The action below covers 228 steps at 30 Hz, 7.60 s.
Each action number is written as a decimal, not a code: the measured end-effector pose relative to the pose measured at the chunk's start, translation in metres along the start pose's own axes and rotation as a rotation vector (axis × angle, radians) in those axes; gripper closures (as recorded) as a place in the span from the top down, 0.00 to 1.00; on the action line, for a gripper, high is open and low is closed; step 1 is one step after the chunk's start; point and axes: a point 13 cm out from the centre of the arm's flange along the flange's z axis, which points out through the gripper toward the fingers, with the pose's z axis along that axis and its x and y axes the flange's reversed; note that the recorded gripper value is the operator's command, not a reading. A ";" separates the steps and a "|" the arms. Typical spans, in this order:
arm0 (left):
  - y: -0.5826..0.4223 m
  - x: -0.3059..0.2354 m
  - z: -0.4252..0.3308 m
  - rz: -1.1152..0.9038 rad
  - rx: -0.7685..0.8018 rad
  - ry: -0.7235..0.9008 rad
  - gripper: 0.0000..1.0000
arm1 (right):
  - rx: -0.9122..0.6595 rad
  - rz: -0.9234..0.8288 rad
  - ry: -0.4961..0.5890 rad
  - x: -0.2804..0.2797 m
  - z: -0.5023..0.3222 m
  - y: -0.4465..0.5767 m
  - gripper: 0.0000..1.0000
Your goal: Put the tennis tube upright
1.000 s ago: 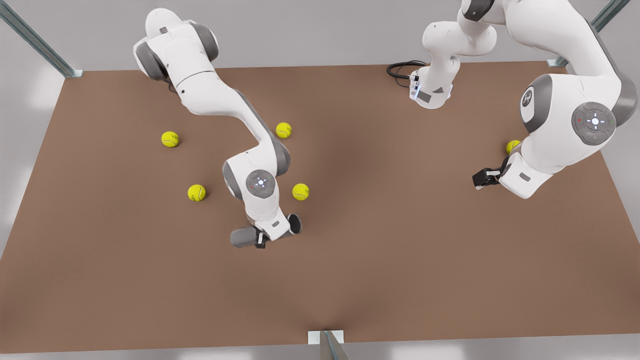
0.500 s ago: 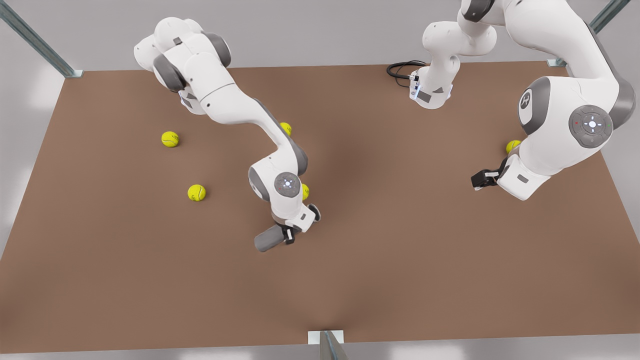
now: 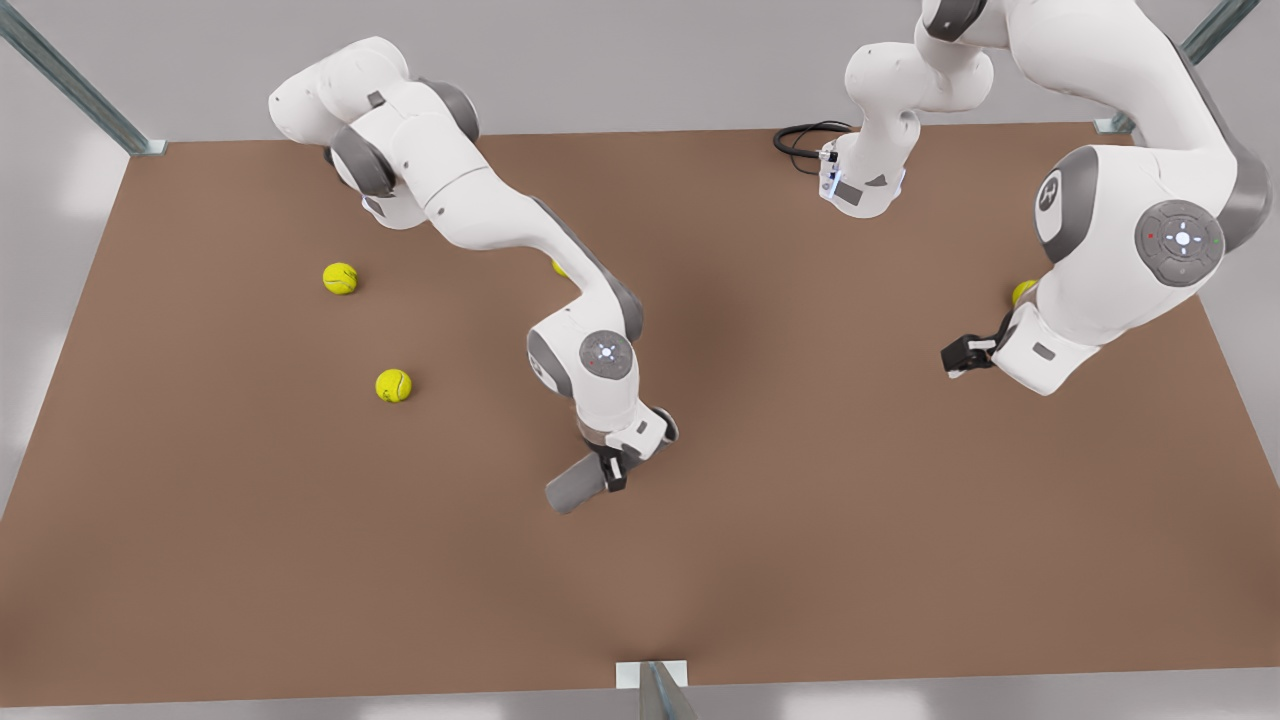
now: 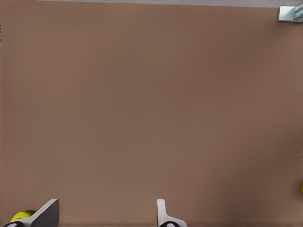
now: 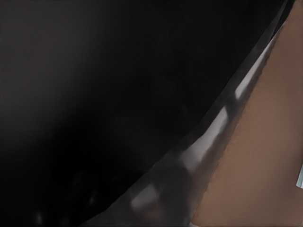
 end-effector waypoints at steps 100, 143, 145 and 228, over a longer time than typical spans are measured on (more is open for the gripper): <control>-0.437 0.015 0.401 -1.879 0.190 0.044 1.00 | -0.423 1.751 0.430 0.410 -0.302 0.137 1.00; -0.076 -0.025 0.093 -1.235 -1.072 -1.396 0.72 | -0.422 1.762 0.432 0.412 -0.301 0.136 1.00; -0.073 -0.018 0.101 -1.204 -1.159 -1.396 0.72 | -0.421 1.763 0.431 0.413 -0.300 0.136 1.00; -0.097 0.010 0.277 -1.296 -1.101 -1.343 1.00 | -0.434 1.763 0.421 0.415 -0.294 0.135 1.00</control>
